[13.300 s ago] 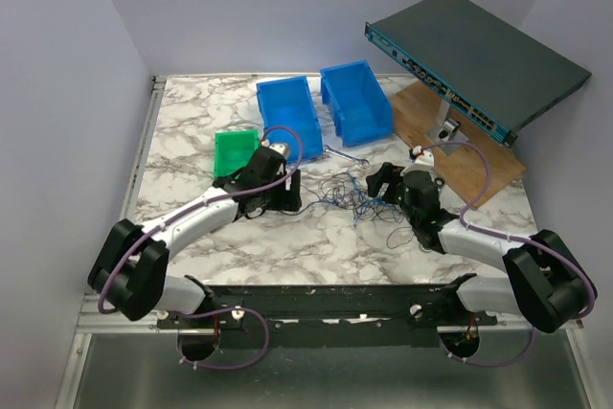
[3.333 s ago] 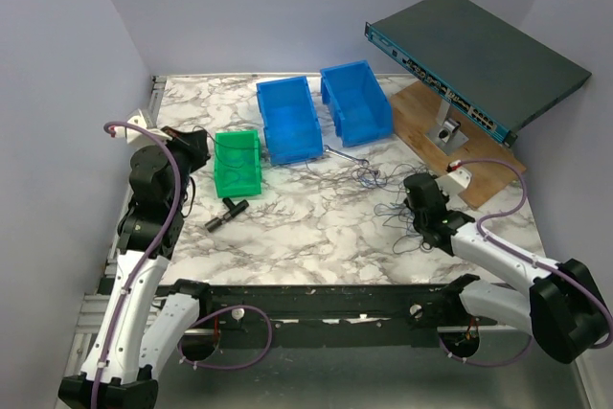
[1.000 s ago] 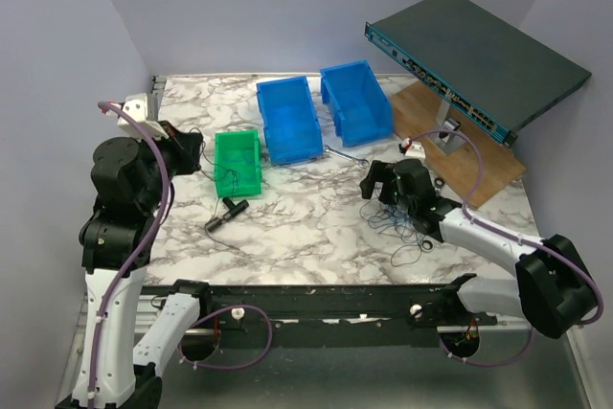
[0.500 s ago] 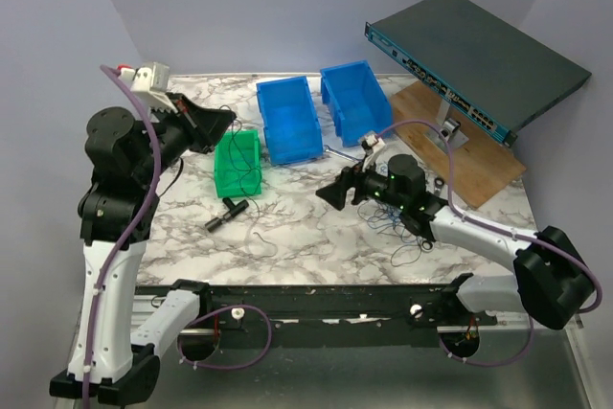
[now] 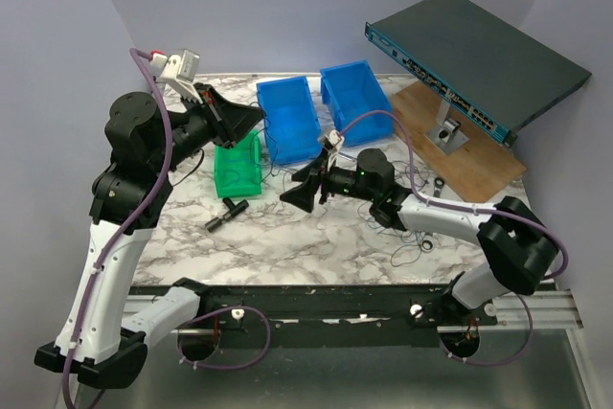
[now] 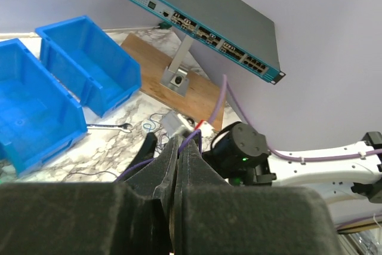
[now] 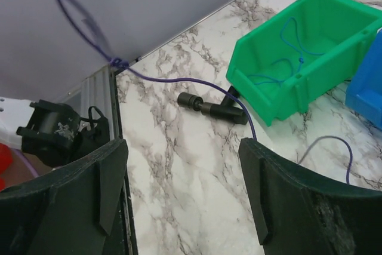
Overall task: Untangle the cables
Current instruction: Place the cable in the bin.
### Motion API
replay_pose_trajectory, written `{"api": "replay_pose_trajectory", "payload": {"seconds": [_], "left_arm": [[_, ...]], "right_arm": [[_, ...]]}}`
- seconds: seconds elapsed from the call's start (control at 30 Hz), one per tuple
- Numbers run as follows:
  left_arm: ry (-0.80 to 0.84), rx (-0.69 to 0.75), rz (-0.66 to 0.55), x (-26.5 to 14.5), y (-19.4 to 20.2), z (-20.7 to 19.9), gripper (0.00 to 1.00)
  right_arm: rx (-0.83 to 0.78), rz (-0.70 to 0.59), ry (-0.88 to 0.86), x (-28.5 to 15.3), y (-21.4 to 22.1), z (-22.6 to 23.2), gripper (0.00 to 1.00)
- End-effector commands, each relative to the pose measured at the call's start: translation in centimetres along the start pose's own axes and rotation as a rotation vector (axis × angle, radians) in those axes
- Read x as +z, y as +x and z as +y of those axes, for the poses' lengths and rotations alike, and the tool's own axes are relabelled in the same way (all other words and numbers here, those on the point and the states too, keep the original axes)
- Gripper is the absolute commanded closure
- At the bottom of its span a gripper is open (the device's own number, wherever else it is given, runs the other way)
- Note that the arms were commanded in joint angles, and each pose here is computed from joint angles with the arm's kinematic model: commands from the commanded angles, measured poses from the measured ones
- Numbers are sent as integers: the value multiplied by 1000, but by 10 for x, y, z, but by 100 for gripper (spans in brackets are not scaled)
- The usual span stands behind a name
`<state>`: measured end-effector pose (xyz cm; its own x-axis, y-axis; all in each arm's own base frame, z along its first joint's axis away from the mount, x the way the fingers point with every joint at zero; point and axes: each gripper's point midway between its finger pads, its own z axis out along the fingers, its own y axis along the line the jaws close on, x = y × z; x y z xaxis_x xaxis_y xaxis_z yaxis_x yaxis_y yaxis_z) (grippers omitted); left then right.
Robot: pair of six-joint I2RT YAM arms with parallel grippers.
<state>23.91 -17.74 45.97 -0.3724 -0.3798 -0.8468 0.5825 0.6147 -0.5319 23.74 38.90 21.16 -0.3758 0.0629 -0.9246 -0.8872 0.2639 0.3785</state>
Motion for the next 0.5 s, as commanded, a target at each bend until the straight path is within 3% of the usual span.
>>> {"api": "replay_pose_trajectory", "payload": {"seconds": [0.0, 0.3, 0.47], "left_arm": [[27, 9, -39, 2, -15, -13, 100], [64, -12, -41, 1, -15, -24, 100], [62, -11, -41, 1, -16, -23, 100]], "right_arm": [[-30, -68, 46, 19, -18, -7, 18], [-103, -37, 174, 37, -7, -20, 15], [-157, -50, 420, 37, -8, -47, 32]]}}
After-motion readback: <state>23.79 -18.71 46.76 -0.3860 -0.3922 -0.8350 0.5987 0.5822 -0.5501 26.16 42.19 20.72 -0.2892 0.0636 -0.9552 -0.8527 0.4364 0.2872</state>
